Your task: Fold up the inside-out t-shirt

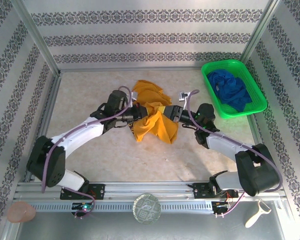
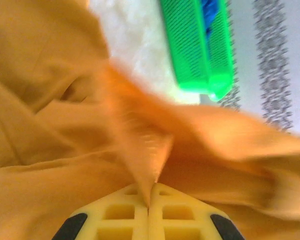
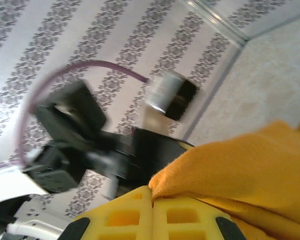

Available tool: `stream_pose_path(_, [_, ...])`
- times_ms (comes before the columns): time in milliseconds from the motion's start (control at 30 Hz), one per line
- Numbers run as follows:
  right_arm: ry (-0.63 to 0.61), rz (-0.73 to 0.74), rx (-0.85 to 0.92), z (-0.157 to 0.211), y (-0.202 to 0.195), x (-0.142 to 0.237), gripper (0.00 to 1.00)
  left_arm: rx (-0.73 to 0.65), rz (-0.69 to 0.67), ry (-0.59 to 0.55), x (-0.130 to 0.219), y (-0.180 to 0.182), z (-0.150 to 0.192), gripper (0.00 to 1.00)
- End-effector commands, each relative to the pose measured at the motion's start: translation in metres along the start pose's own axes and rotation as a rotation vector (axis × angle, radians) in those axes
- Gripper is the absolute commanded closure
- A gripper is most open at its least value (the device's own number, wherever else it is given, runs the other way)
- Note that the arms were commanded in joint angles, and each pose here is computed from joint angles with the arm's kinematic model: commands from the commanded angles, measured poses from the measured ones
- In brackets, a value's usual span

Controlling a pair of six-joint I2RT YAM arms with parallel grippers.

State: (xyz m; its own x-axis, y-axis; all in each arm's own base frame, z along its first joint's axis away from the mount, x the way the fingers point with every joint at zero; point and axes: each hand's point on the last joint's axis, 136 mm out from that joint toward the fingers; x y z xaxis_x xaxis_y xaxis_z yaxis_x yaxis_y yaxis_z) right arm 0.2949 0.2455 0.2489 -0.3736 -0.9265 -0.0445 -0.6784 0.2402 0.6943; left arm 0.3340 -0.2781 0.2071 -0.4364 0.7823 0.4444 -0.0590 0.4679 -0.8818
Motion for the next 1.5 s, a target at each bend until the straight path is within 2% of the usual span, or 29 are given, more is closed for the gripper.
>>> stream_pose_path(0, [-0.034, 0.106, 0.004, 0.010, -0.031, 0.009, 1.00, -0.071, 0.167, -0.126, 0.040, -0.053, -0.024, 1.00])
stream_pose_path(233, [-0.033, 0.163, -0.040, 0.020, -0.058, 0.008, 1.00, -0.053, 0.344, -0.173, 0.073, -0.085, -0.032, 1.00])
stream_pose_path(267, [-0.031, 0.163, -0.045, 0.020, -0.058, 0.008, 0.94, -0.051, 0.350, -0.170, 0.074, -0.086, -0.031, 1.00])
stream_pose_path(300, [-0.033, 0.167, -0.052, 0.019, -0.058, 0.008, 0.72, -0.054, 0.354, -0.165, 0.074, -0.087, -0.031, 1.00])
stream_pose_path(333, [-0.043, 0.173, -0.054, 0.017, -0.058, 0.010, 0.57, -0.058, 0.360, -0.158, 0.073, -0.087, -0.030, 1.00])
stream_pose_path(367, [-0.058, 0.187, -0.055, 0.015, -0.056, 0.013, 0.48, -0.065, 0.371, -0.150, 0.073, -0.088, -0.028, 1.00])
stream_pose_path(400, [-0.076, 0.206, -0.049, 0.012, -0.054, 0.017, 0.43, -0.070, 0.379, -0.140, 0.072, -0.088, -0.027, 1.00])
stream_pose_path(500, [-0.100, 0.287, 0.008, 0.004, -0.042, 0.031, 0.35, -0.080, 0.392, -0.121, 0.071, -0.085, -0.024, 1.00])
stream_pose_path(633, [-0.003, 0.481, 0.188, 0.005, -0.022, 0.040, 0.22, -0.088, 0.402, -0.099, 0.069, -0.085, -0.022, 1.00])
stream_pose_path(767, [0.075, 0.540, 0.295, -0.004, -0.011, 0.029, 0.20, -0.100, 0.427, -0.069, 0.068, -0.091, -0.019, 1.00])
stream_pose_path(933, [0.147, 0.489, 0.359, -0.010, -0.002, -0.006, 0.18, -0.100, 0.441, -0.053, 0.069, -0.097, -0.018, 1.00])
stream_pose_path(1067, [0.203, 0.484, 0.347, -0.004, -0.017, -0.031, 0.18, -0.100, 0.446, -0.048, 0.070, -0.098, -0.017, 1.00])
stream_pose_path(1167, [0.207, 0.515, 0.322, -0.007, -0.039, -0.042, 0.20, -0.102, 0.461, -0.032, 0.071, -0.100, -0.014, 1.00])
stream_pose_path(1233, [0.219, 0.515, 0.295, -0.008, -0.053, -0.049, 0.30, -0.099, 0.470, -0.027, 0.072, -0.100, -0.012, 1.00])
stream_pose_path(1267, [0.229, 0.503, 0.278, -0.007, -0.058, -0.052, 0.42, -0.098, 0.471, -0.024, 0.072, -0.099, -0.011, 1.00])
stream_pose_path(1333, [0.243, 0.454, 0.253, -0.009, -0.060, -0.056, 0.84, -0.097, 0.459, -0.029, 0.072, -0.095, -0.012, 1.00])
stream_pose_path(1367, [0.247, 0.425, 0.244, -0.010, -0.057, -0.056, 0.99, -0.091, 0.448, -0.037, 0.071, -0.091, -0.013, 1.00])
stream_pose_path(1467, [0.227, 0.316, 0.221, -0.016, -0.035, -0.047, 1.00, -0.045, 0.388, -0.108, 0.074, -0.069, -0.030, 1.00])
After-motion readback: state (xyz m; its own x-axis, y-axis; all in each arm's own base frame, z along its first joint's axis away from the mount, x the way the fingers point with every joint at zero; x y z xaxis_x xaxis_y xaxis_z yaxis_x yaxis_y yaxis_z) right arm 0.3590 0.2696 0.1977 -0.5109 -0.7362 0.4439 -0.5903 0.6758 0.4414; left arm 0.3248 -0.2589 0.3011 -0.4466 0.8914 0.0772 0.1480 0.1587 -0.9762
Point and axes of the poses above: each hand's point on the last joint's axis, 136 mm out from that joint toward the fingers, its own x axis back along the fingers, its own y axis along the line the jaws close on, z = x × y, and after that the axes turned 13 degrees about x, right-handed
